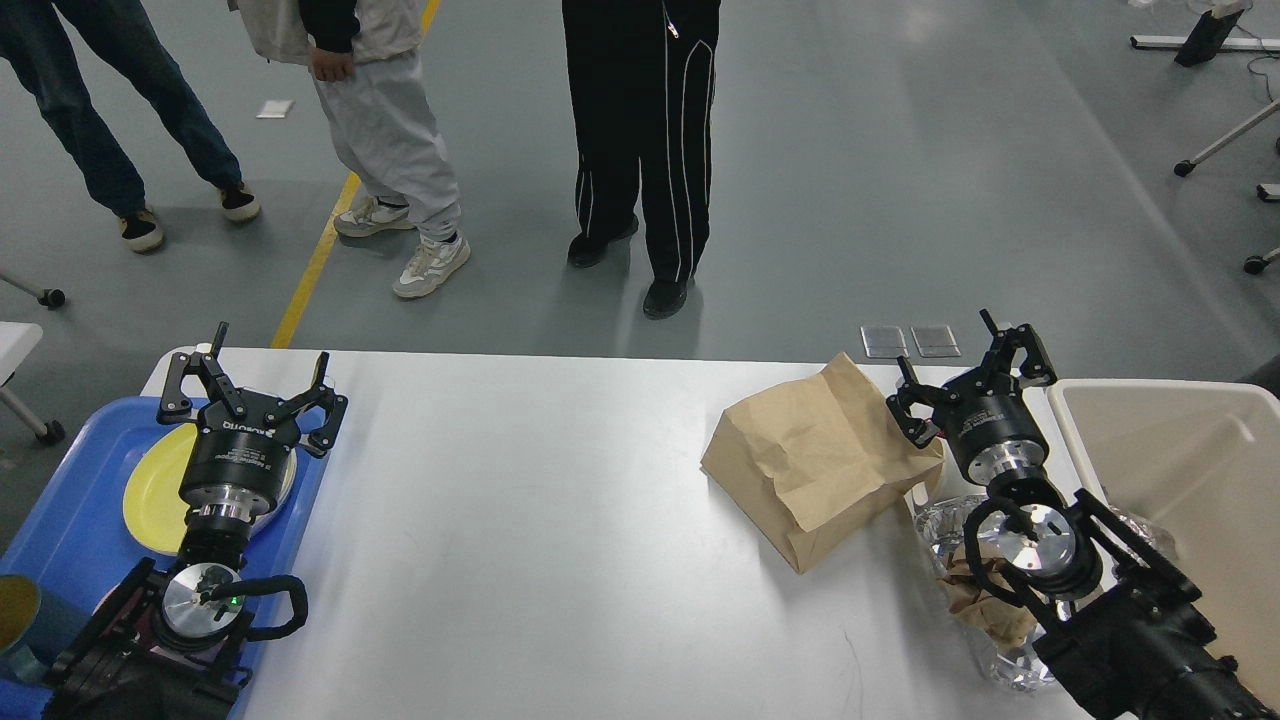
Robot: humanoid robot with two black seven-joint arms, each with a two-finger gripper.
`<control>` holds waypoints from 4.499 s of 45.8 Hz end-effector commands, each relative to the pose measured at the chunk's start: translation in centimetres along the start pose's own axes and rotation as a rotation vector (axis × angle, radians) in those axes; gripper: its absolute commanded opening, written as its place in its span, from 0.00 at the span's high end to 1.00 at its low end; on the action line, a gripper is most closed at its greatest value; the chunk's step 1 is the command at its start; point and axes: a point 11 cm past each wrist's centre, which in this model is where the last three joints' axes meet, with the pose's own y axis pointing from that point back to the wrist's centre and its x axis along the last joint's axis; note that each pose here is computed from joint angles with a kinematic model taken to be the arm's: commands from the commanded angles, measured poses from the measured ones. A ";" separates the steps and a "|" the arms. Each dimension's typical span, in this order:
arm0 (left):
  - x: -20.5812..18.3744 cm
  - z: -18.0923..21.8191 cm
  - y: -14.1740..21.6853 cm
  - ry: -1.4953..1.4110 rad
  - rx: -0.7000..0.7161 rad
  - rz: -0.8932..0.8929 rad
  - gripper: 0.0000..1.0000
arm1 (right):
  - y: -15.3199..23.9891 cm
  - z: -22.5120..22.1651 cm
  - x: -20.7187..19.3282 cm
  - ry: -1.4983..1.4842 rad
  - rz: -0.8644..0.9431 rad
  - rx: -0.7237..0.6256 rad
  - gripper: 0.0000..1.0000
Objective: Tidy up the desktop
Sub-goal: 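Raise the right gripper out of the bin and over the paper bag, then lower the right gripper onto the brown paper bag and grasp it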
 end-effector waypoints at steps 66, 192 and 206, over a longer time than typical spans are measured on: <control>0.0 0.0 0.0 0.000 0.000 0.000 0.03 | 2.8 -10.5 -19.3 1.820 -0.575 -1.330 0.00; 0.0 -0.1 0.0 -0.001 0.005 0.000 0.03 | 2.7 9.7 -1.2 1.190 0.152 -1.134 1.00; 0.0 -0.1 0.0 -0.001 0.005 0.000 0.03 | 2.6 9.6 -1.4 1.189 0.151 -1.133 1.00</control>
